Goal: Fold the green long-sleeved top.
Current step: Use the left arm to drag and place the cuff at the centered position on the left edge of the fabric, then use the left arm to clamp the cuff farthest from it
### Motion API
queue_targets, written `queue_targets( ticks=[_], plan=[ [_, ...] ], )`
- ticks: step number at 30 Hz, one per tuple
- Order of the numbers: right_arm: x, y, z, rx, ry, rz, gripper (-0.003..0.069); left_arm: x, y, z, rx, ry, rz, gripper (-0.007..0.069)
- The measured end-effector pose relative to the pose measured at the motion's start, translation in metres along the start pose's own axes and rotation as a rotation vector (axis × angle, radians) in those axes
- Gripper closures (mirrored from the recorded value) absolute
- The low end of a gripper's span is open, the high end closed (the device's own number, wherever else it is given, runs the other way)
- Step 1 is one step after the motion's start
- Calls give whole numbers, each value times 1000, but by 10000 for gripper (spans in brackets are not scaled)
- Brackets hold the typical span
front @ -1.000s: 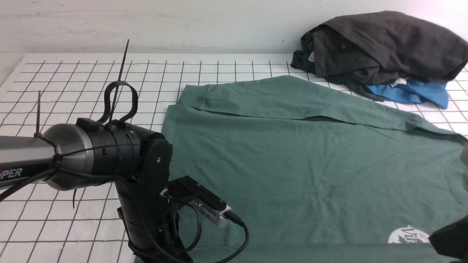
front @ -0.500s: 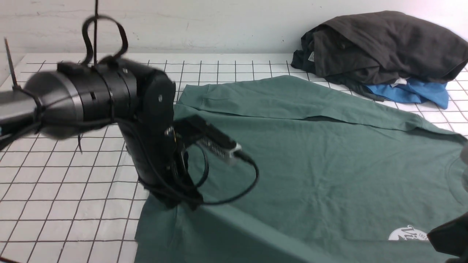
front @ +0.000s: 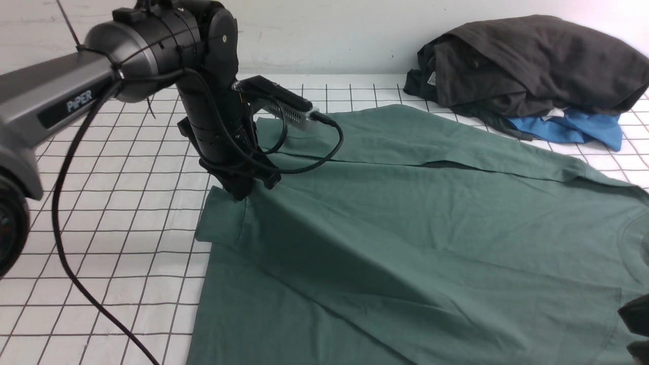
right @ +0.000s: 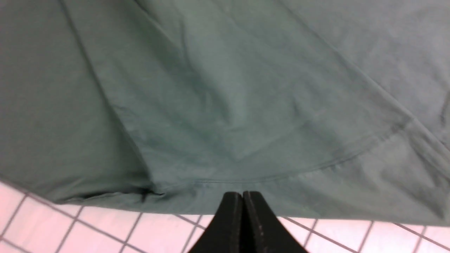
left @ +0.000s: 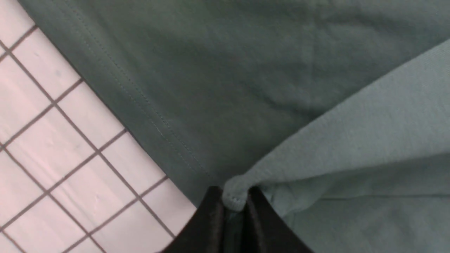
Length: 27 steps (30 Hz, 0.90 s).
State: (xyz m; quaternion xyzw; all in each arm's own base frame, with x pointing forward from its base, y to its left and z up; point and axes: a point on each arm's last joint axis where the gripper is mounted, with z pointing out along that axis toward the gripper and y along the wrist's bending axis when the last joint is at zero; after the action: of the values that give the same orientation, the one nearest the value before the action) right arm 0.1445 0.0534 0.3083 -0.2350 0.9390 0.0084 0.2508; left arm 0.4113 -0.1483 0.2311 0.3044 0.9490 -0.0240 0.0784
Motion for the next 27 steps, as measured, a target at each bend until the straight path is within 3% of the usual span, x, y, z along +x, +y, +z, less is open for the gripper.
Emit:
queue_targets(
  ticks=[6,8,9,12,15,27],
  plan=[
    [0,-3,0,34,3,16,673,-2,7,28,7,54,-12,494],
    [0,-4,0,45,0,20,673,-2,13,28,2,51,-58,368],
    [0,-4,0,46,-1,20,673,-3,14,28,1,50,-69,358],
    [-3,-6,0,61,-16,34,673,-8,27,14,-13,-5,-146,199],
    [-14,-9,-3,79,-33,58,673,-15,39,-1,-22,-80,-202,117],
    [-84,-20,4,127,-107,50,673,-30,78,-8,35,-359,-402,95]
  ],
)
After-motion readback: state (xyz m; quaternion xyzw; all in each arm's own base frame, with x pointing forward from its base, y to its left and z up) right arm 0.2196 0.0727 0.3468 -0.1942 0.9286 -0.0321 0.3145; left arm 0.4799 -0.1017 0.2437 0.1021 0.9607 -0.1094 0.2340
